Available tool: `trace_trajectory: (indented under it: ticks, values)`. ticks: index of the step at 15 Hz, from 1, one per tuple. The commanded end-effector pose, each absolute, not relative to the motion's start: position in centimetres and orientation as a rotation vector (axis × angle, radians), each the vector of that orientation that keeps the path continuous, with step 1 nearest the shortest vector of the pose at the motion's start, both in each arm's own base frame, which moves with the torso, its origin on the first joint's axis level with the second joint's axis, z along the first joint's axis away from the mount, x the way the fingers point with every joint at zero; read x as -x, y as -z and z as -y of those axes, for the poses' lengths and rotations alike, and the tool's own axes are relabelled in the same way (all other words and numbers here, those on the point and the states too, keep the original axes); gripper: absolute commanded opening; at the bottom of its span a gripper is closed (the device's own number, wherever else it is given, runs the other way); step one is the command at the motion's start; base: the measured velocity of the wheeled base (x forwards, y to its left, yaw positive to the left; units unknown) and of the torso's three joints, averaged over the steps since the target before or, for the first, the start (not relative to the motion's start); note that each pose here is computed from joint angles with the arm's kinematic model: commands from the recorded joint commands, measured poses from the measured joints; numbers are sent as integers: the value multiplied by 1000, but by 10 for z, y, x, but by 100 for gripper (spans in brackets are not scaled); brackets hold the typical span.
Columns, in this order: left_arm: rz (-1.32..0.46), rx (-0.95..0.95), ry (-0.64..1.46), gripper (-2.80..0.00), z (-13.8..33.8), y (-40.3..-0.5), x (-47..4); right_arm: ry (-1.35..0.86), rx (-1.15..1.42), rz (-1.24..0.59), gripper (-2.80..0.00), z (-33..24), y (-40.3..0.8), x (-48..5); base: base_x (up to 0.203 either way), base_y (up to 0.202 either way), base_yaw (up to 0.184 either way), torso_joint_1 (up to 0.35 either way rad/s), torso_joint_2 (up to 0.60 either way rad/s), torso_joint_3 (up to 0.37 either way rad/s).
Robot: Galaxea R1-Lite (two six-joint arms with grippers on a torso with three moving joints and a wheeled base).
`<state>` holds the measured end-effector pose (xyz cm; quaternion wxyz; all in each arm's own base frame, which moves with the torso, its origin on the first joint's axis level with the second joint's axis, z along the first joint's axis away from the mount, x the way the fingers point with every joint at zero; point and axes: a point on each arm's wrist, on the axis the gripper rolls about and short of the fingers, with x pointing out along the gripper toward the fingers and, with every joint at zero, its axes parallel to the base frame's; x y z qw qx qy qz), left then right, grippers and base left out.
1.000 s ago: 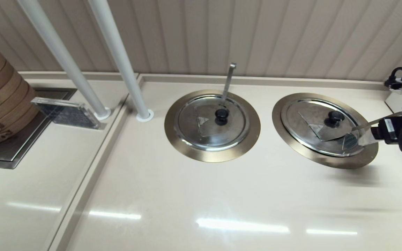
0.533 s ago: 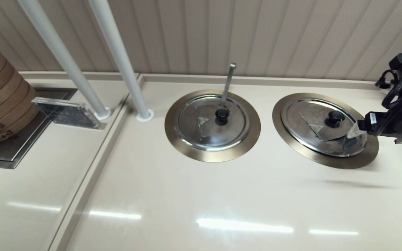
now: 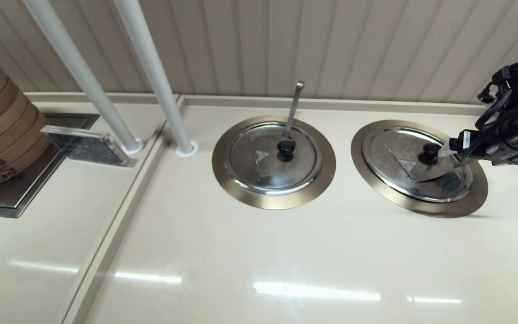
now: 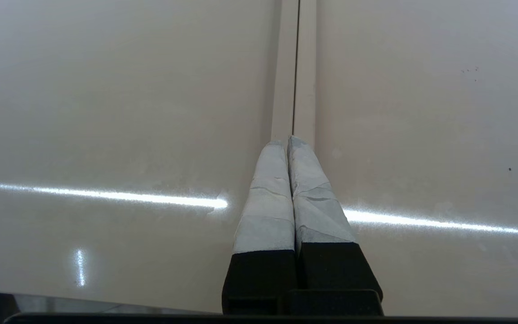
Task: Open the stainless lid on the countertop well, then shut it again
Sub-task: Put the spoon in the groove
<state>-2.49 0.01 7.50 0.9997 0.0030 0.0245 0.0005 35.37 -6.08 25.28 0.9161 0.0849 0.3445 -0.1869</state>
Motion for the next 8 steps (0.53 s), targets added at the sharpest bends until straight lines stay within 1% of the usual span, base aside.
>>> trace_trajectory:
  ticks: [1,5,8]
  values:
    - [-49,-6,-1,-280,0,-75,25,386,-177,-709,0,64,-244,-374,0,0,0,0,0,0]
    - [-49,-6,-1,-280,0,-75,25,372,-206,-630,0,81,-253,-396,0,0,0,0,0,0]
    - [-49,-6,-1,-280,0,-75,25,332,-223,-605,0,86,-258,-399,0,0,0,0,0,0]
